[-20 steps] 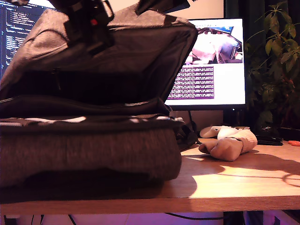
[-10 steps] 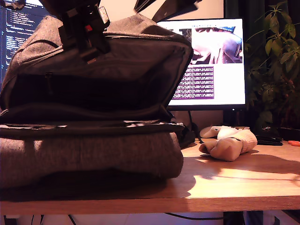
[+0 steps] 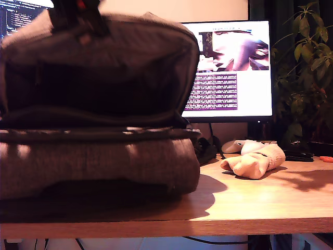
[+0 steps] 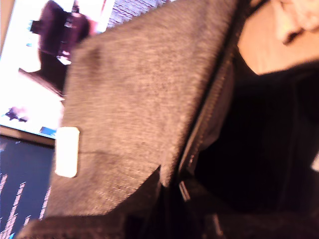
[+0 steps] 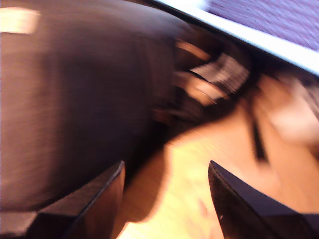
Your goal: Pack the pair of socks inside the grey Google backpack
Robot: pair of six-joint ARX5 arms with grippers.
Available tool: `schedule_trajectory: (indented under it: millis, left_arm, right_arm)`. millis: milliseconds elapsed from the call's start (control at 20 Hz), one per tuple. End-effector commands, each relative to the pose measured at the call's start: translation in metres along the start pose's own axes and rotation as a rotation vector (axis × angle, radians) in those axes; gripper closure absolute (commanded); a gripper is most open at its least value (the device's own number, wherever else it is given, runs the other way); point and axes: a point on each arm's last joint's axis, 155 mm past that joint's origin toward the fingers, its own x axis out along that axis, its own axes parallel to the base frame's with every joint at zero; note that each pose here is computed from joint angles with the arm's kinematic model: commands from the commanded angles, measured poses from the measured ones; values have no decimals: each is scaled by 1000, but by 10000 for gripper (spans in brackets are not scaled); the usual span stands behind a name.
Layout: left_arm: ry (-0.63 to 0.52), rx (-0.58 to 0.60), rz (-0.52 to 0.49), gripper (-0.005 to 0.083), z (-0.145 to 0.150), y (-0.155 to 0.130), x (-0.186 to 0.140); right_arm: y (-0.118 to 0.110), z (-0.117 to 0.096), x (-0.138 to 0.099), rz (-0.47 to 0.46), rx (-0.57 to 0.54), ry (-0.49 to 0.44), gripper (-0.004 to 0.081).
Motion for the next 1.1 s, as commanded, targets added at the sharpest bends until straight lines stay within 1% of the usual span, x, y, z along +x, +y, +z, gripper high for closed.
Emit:
schedule_trajectory:
  millis: [0, 100, 150, 250, 400, 500, 700, 850, 900, 1000, 1050]
  left_arm:
    - [-60, -83, 53, 798, 17, 29, -10]
    - [-77, -90, 50, 798, 19, 32, -13]
    - [-81, -90, 47, 798, 20, 31, -13]
    - [-86, -87, 38, 798, 21, 29, -13]
    - [-90, -72, 10, 798, 21, 23, -12]
    - [-89, -69, 7, 798, 21, 22, -12]
    - [-90, -62, -7, 798, 20, 19, -12]
    - [-90, -69, -15, 798, 20, 17, -12]
    - [-90, -69, -16, 798, 20, 17, -12]
    - [-89, -70, -18, 798, 19, 16, -12]
    - [-87, -68, -19, 798, 19, 16, -12]
  right_arm:
    - [-24, -17, 15, -79, 130, 68, 290]
    - [-48, -39, 33, -156, 192, 154, 290]
    - [-56, -47, 44, -181, 251, 185, 290]
    - [-67, -64, 68, -198, 343, 243, 290]
    - [-75, -81, 102, -208, 405, 296, 267]
    - [-79, -87, 121, -211, 419, 313, 251]
    - [-89, -86, 149, -224, 467, 333, 222]
    - [-106, -92, 163, -253, 513, 367, 221]
    - [-115, -94, 166, -284, 533, 370, 217]
    - [-131, -97, 169, -329, 526, 377, 217]
    - [-136, -99, 171, -334, 525, 377, 217]
